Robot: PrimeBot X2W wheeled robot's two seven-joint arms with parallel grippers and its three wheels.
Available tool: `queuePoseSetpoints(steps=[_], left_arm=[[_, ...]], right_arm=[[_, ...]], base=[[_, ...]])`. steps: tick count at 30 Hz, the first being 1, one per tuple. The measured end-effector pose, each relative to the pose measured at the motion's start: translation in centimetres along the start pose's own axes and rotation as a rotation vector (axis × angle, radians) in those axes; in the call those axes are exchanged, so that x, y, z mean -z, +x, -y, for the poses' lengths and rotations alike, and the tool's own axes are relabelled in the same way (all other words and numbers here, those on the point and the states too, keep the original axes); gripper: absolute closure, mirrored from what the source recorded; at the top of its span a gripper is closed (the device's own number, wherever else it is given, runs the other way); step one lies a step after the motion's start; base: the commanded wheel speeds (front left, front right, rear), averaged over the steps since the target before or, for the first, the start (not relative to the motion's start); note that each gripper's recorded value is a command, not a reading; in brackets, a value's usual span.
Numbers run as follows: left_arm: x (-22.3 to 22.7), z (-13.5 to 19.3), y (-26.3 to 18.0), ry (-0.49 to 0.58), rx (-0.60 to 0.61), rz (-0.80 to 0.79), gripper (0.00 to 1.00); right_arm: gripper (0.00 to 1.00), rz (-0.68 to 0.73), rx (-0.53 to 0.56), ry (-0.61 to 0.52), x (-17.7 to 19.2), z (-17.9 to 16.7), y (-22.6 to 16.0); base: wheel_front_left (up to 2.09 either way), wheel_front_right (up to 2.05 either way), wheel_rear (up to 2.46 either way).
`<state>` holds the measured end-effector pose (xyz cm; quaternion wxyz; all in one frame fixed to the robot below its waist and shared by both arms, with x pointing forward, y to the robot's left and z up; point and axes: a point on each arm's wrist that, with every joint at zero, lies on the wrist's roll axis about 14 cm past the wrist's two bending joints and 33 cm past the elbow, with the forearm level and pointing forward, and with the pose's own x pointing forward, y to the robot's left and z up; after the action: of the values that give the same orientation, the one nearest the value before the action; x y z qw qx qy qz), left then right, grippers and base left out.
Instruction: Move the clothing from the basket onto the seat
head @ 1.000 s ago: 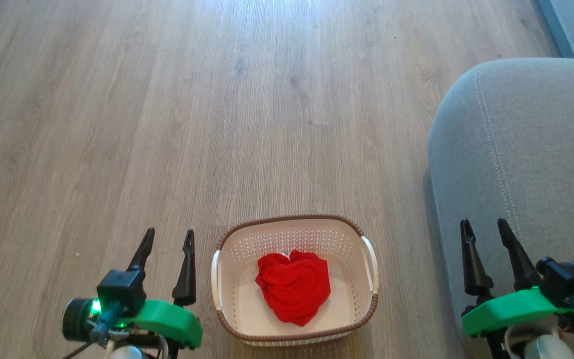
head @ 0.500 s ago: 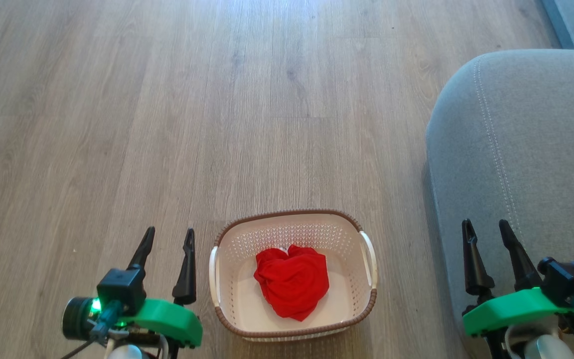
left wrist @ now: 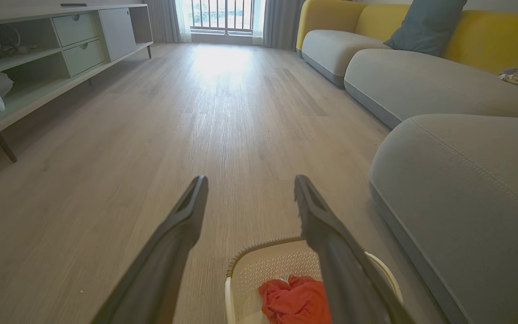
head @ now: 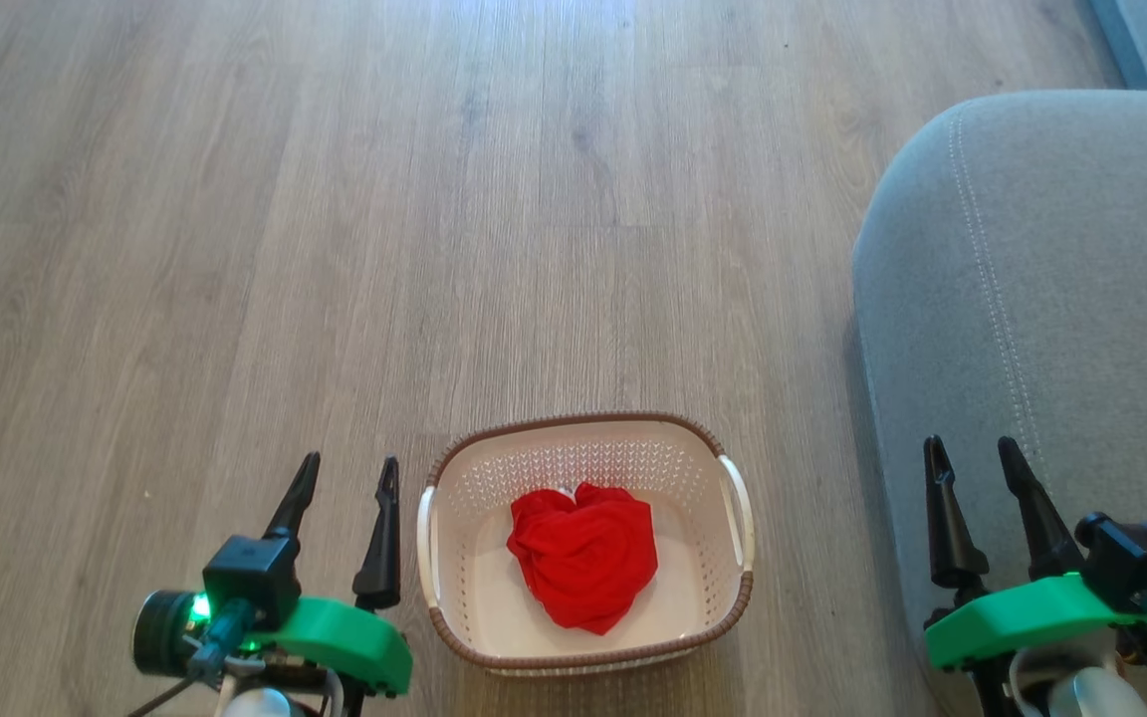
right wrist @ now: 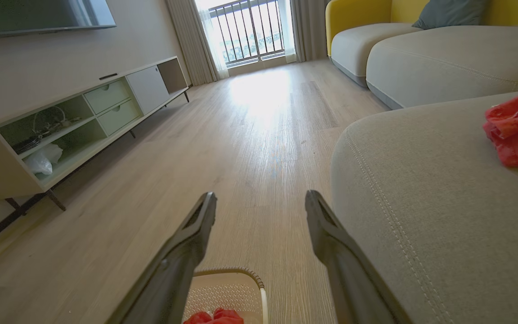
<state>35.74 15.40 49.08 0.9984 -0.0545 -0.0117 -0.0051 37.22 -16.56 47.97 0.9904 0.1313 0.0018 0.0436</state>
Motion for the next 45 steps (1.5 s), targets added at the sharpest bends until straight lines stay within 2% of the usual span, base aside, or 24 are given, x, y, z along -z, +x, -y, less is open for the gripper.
queuePoseSetpoints(steps=[9, 14, 18, 32, 45], left_arm=[[1.8, 0.8, 0.9, -0.004, 0.038, -0.053, 0.00], [3.7, 2.5, 2.7, 0.005, 0.118, -0.107, 0.00], [7.9, 4.1, 3.9, 0.024, 0.201, -0.223, 0.00], [20.0, 9.5, 7.6, 0.139, 0.521, -0.479, 0.00], [30.3, 11.7, 9.9, 0.199, 0.682, -0.653, 0.00]], right_arm=[[0.00, -0.030, 0.007, -0.020, 1.0, 0.4, 0.8], [0.00, -0.059, 0.034, -0.037, 2.0, 1.5, 1.8], [0.00, -0.094, 0.058, -0.055, 3.4, 2.6, 2.9], [0.00, -0.191, 0.140, -0.096, 8.1, 6.5, 5.9], [0.00, -0.282, 0.241, -0.074, 12.2, 10.3, 5.5]], base=[[0.00, 0.00, 0.00], [0.00, 0.00, 0.00], [0.00, 0.00, 0.00], [0.00, 0.00, 0.00], [0.00, 0.00, 0.00]])
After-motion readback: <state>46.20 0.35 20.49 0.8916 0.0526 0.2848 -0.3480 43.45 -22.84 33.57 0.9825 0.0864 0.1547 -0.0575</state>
